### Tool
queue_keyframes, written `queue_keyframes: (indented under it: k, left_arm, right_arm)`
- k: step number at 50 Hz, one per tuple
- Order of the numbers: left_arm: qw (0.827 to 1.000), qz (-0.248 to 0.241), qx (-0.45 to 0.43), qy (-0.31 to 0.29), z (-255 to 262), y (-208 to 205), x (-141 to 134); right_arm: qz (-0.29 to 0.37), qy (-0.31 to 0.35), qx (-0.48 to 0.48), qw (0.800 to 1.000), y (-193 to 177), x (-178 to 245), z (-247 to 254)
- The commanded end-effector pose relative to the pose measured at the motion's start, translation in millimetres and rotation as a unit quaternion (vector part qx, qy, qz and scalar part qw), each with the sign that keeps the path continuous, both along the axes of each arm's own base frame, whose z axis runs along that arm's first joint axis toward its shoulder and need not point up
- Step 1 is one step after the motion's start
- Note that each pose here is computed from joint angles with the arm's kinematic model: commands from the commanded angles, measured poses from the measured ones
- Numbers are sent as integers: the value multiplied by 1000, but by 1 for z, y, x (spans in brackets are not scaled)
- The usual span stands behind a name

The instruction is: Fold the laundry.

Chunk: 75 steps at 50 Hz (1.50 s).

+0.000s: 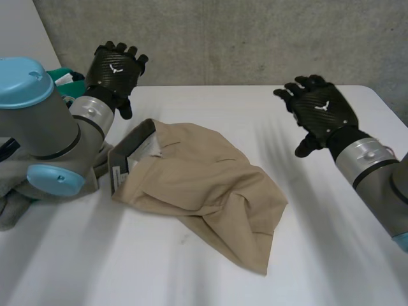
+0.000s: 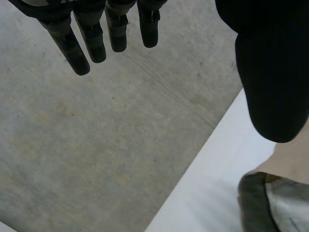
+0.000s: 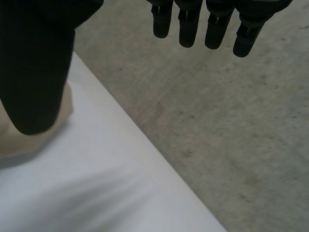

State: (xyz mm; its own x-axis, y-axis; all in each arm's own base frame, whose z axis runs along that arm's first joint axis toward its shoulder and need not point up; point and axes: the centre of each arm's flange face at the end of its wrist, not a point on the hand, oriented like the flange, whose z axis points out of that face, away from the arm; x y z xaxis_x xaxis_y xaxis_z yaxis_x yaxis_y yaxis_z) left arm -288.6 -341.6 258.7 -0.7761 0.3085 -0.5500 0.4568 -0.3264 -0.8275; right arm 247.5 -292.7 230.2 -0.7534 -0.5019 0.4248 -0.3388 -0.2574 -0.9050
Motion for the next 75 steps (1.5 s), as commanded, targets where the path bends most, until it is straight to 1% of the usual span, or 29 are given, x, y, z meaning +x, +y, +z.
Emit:
queue_keyframes:
  k: [1, 4, 8, 9, 11, 16, 21, 29, 33, 40, 46, 49, 56, 60, 66, 70, 71, 72, 75]
  left_arm:
    - [990, 2, 141, -22, -29, 29, 19]
    - [986, -12, 164, -33, -31, 47, 28]
    - [978, -48, 193, -55, -42, 78, 42]
    - [975, -62, 201, -68, -47, 89, 45]
    - [969, -75, 218, -89, -58, 104, 53]
    - [958, -87, 246, -116, -80, 118, 66]
    - [956, -85, 246, -133, -89, 110, 71]
    - [950, -74, 256, -164, -116, 83, 68]
    - [950, -76, 244, -177, -123, 70, 61]
    - [962, -74, 190, -183, -123, 53, 40]
    - [971, -61, 140, -187, -130, 36, 22]
    - [970, -60, 128, -197, -135, 31, 17]
    - [962, -60, 108, -242, -153, 16, 10]
    - [962, -56, 77, -257, -157, 2, 4]
    - [971, -31, 11, -237, -141, -25, -4]
    - [978, 11, -83, -193, -91, -49, -13]
    - [978, 21, -107, -176, -74, -52, -16]
    - [978, 37, -155, -135, -37, -55, -21]
    - [972, 45, -224, -51, 28, -50, -30]
  right_arm:
    - [22, 28, 58, 998, 11, 19, -27]
    - [25, 52, 70, 996, 13, 20, -36]
    - [26, 69, 78, 994, 12, 21, -45]
    - [26, 72, 79, 994, 13, 21, -47]
    - [24, 75, 83, 993, 13, 21, -50]
    - [21, 77, 83, 993, 13, 21, -52]
    - [22, 78, 85, 993, 14, 23, -53]
    - [23, 85, 86, 992, 15, 23, -56]
    - [22, 92, 83, 992, 14, 23, -59]
    - [21, 109, 68, 992, 14, 23, -61]
    - [24, 114, 69, 991, 15, 23, -65]
    - [25, 115, 70, 991, 15, 24, -66]
    - [29, 120, 72, 990, 17, 25, -71]
    - [28, 125, 69, 989, 17, 25, -73]
    - [28, 127, 62, 990, 16, 25, -71]
    - [24, 123, 61, 990, 14, 24, -71]
    - [23, 121, 59, 991, 13, 23, -69]
    - [20, 115, 56, 992, 11, 23, -67]
    - [15, 110, 53, 992, 8, 21, -65]
